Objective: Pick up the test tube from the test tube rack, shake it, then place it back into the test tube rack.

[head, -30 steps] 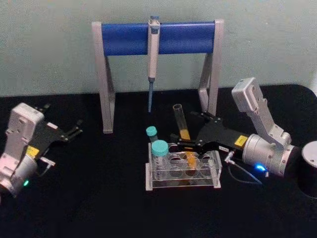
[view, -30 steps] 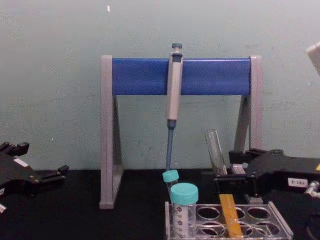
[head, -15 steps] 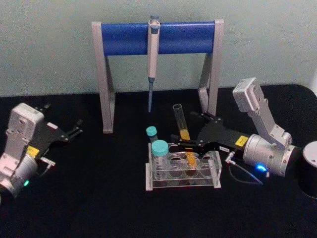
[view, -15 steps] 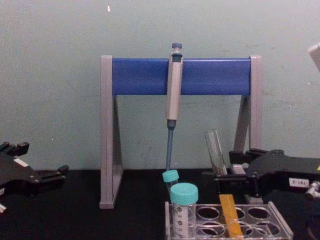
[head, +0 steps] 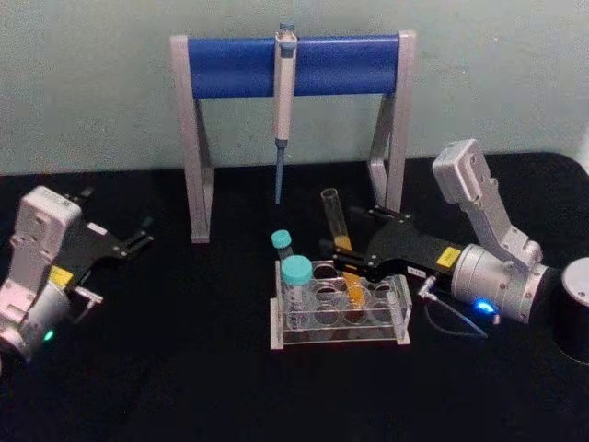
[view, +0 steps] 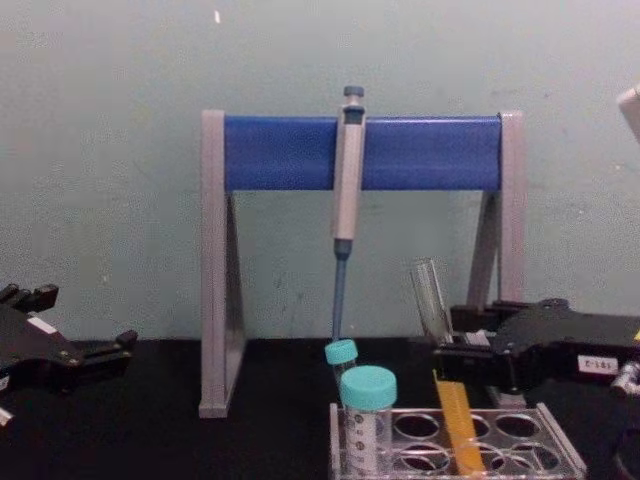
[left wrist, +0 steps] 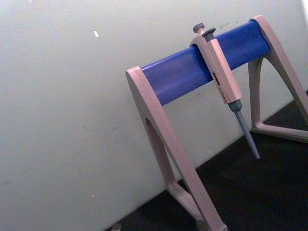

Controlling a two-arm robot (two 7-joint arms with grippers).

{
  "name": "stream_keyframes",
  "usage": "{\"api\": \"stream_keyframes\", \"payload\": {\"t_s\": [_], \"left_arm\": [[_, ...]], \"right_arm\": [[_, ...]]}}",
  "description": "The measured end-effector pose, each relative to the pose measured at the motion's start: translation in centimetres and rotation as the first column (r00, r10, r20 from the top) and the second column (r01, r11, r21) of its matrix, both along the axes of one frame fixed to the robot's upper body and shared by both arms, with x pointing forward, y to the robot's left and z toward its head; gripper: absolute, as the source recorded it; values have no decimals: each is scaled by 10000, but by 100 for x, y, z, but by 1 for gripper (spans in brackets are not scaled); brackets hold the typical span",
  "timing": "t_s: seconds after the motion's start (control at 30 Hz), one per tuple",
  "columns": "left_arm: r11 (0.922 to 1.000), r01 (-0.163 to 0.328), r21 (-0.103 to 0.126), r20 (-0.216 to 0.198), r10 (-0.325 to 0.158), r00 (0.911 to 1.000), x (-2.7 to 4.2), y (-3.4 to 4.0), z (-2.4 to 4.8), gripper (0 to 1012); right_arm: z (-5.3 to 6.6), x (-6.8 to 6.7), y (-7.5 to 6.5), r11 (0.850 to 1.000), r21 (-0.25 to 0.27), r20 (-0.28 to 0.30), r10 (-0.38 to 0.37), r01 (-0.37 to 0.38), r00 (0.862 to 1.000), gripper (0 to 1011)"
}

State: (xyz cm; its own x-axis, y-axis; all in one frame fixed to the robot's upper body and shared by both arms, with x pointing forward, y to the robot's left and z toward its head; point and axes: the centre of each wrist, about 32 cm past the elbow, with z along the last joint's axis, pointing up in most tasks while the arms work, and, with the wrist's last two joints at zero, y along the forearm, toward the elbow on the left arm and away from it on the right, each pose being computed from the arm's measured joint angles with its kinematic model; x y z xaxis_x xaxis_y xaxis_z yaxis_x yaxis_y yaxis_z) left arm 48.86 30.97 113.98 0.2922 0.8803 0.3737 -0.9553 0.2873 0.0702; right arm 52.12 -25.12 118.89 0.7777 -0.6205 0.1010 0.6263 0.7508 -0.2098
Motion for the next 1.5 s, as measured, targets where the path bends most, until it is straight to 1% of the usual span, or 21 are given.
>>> {"api": "stream_keyframes", "payload": {"t_s": [0.03, 0.07, 0.1, 0.13, 0.17, 0.23, 0.3, 0.43, 0.47, 0.5, 0.53, 0.6, 1.5], "left_arm": [[10000, 0, 1, -1, 0, 10000, 0, 0, 0, 1001], [10000, 0, 1, -1, 0, 10000, 0, 0, 0, 1001], [10000, 1, 0, -1, -1, 10000, 0, 0, 0, 1001], [10000, 0, 0, -1, 0, 10000, 0, 0, 0, 1001], [10000, 1, 1, 0, -1, 10000, 0, 0, 0, 1001], [10000, 0, 1, 0, 0, 10000, 0, 0, 0, 1001], [10000, 0, 1, -1, 0, 10000, 0, 0, 0, 1001], [10000, 0, 0, 0, 0, 10000, 0, 0, 0, 1001], [10000, 0, 0, 0, 0, 10000, 0, 0, 0, 1001], [10000, 0, 1, -1, 0, 10000, 0, 0, 0, 1001], [10000, 0, 1, -1, 0, 10000, 0, 0, 0, 1001], [10000, 1, 1, 0, -1, 10000, 0, 0, 0, 1001], [10000, 1, 0, -1, -1, 10000, 0, 0, 0, 1002]], "right_arm": [[0, 0, 0, 10000, 0, 1, -2, 2, 10000, 716], [0, 0, 0, 10000, 0, 1, -2, 2, 10000, 716], [0, 0, 0, 10000, -1, 2, -3, 3, 10000, 675], [0, 0, 0, 10000, -1, 1, -5, 5, 10000, 656], [0, 0, 0, 10000, -1, 3, -6, 6, 10000, 597], [0, 0, 0, 10000, -2, 3, -8, 8, 10000, 559], [0, 0, 0, 10000, -3, 3, -10, 10, 10000, 471], [0, 0, 0, 10000, -7, 6, -12, 12, 10000, 371], [0, 0, 0, 10000, -8, 7, -12, 12, 10000, 310], [0, 0, 0, 10000, -10, 7, -12, 12, 10000, 294], [0, 0, 0, 10000, -10, 7, -12, 12, 10000, 249], [0, 0, 0, 10000, -12, 8, -12, 12, 10000, 213], [0, 0, 0, 10000, -12, 6, -12, 12, 10000, 204]]}}
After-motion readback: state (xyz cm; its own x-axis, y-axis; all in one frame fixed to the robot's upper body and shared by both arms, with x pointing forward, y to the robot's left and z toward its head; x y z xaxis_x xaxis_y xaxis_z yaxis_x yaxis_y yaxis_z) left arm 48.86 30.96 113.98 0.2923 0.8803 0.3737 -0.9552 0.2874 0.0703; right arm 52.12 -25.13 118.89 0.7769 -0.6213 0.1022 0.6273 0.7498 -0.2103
